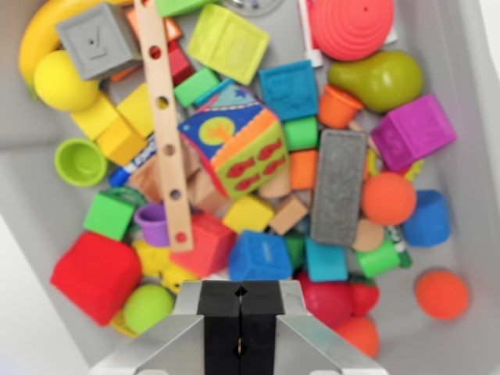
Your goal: Pick an object from the bin
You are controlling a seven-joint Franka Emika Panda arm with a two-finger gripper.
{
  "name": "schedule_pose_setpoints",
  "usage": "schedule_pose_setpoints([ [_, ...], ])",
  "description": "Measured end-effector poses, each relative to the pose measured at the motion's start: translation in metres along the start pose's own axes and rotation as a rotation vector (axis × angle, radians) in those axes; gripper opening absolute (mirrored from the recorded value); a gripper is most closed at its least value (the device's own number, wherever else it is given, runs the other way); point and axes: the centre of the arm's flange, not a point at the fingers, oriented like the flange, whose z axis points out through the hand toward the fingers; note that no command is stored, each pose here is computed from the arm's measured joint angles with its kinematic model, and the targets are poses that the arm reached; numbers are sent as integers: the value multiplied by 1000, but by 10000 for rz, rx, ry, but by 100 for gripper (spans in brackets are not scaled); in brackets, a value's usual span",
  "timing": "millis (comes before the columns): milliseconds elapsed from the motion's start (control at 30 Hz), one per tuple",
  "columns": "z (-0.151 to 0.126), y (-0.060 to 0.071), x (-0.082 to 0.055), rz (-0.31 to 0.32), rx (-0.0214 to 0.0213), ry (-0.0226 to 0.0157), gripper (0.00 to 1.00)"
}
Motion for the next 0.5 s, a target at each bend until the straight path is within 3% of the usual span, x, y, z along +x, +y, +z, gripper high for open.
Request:
schedule_pose_setpoints([
  [500, -2, 0, 0, 0, 1, -2, 0],
])
